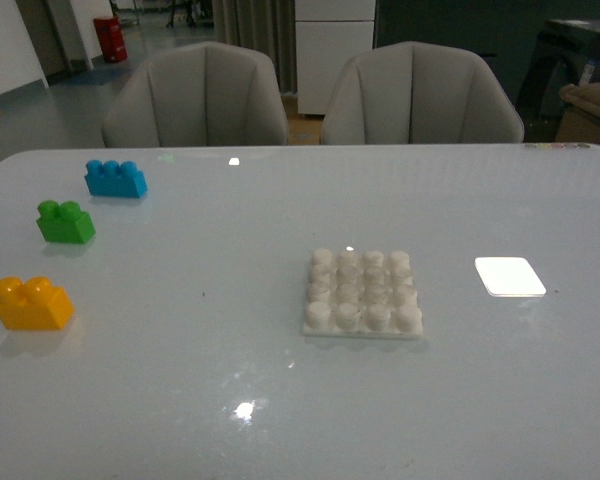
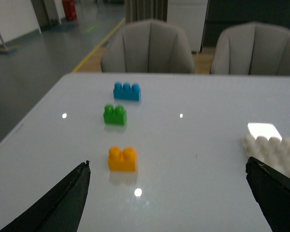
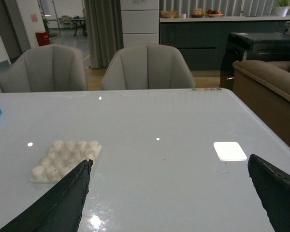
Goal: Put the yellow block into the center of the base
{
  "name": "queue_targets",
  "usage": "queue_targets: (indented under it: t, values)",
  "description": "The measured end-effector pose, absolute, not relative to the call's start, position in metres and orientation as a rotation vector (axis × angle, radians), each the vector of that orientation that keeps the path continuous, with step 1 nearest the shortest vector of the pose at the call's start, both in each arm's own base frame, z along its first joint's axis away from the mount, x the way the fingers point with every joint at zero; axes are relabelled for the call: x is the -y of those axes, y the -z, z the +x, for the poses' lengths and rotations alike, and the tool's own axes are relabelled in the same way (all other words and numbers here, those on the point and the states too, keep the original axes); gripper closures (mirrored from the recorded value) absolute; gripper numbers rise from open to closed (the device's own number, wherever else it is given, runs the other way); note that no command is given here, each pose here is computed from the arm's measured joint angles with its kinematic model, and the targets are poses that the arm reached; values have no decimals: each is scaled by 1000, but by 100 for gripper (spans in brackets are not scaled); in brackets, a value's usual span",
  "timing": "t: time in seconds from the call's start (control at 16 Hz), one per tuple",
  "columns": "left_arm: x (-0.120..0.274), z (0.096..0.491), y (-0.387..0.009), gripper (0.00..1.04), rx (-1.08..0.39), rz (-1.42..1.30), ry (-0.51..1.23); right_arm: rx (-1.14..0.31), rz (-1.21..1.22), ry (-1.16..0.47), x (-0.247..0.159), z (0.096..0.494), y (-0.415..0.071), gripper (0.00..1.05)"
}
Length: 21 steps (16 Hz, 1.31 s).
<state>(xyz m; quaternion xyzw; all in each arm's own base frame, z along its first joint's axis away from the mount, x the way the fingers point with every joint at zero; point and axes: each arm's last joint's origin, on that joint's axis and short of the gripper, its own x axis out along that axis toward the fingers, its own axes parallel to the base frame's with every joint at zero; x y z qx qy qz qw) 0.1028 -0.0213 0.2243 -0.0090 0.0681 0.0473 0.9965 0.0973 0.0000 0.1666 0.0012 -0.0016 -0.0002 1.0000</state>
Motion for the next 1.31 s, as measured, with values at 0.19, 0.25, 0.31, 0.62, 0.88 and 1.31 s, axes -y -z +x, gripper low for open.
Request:
queue_targets:
  t: [0.19, 0.25, 0.31, 0.62, 0.88, 1.31]
  values:
    - [-11, 202, -230, 7, -250, 27, -5, 4, 2, 0, 0, 97, -167, 6]
    - [-23, 232, -227, 7, -284, 41, -14, 4, 2, 0, 0, 97, -167, 6]
    - [-32, 260, -214, 7, -362, 52, -13, 4, 2, 1, 0, 97, -167, 6]
    - [-51, 328, -141, 7, -652, 29, 44, 4, 2, 1, 0, 97, -167, 6]
    - [-60, 342, -120, 7, -716, 24, 38, 4, 2, 0, 0, 97, -167, 6]
    - [-75, 366, -105, 7, -747, -16, -29, 4, 2, 0, 0, 97, -167, 6]
